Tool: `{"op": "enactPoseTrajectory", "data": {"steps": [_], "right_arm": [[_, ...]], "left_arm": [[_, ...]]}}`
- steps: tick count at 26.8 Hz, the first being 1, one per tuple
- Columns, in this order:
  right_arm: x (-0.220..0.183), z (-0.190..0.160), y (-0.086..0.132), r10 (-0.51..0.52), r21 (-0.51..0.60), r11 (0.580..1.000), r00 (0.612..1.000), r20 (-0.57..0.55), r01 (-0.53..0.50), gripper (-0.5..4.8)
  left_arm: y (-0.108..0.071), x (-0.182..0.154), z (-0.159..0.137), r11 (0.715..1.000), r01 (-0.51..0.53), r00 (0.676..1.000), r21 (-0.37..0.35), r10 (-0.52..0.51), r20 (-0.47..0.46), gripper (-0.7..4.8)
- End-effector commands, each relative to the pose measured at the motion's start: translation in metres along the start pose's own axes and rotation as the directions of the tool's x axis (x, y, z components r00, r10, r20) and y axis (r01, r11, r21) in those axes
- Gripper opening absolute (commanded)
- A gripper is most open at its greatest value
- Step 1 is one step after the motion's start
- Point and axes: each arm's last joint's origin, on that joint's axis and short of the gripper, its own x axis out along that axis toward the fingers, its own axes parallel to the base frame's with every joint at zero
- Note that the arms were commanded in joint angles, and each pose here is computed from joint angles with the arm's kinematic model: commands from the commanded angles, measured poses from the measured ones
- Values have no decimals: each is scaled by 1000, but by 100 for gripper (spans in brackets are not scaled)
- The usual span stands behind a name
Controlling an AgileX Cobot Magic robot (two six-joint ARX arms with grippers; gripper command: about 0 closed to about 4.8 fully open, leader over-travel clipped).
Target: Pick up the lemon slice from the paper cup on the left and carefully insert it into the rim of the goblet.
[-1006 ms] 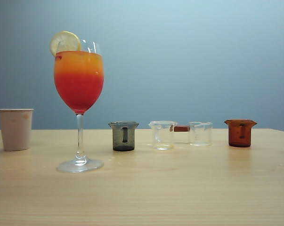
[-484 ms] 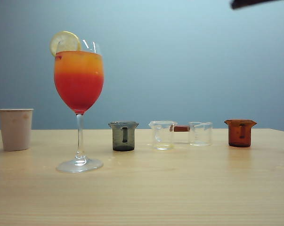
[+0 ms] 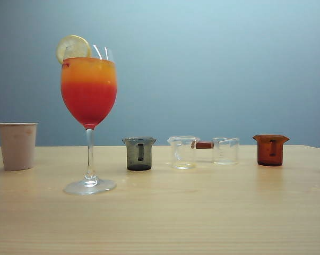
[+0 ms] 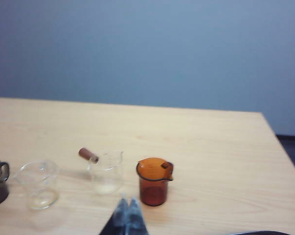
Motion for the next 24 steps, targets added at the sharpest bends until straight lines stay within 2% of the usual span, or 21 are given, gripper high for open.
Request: {"op": "enactPoseTrajectory", "data": {"steps": [1,9,17,22,24], "right_arm": [[-8,-10,-5,-39,0,999,998,48,39,-1],[-24,-42,-14,-126,1,992,987,103,127,-1],[-19,-70,-14,-122,-9,993,993,3,122,-1],[-19,-71,-16,-140,-53,989,990,-3,139,-1],[-19,-67,-17,-151,-52,987,988,30,153,-1]], "left_arm": [[0,0,2,1000,1,1000,-3,-1,14,-5],[0,0,2,1000,1,1000,-3,-1,14,-5],[0,0,2,1000,1,1000,-3,-1,14,-5],[0,0,2,1000,2,1000,-3,-2,14,-5],[0,0,2,1000,1,1000,-3,-1,14,-5]]}}
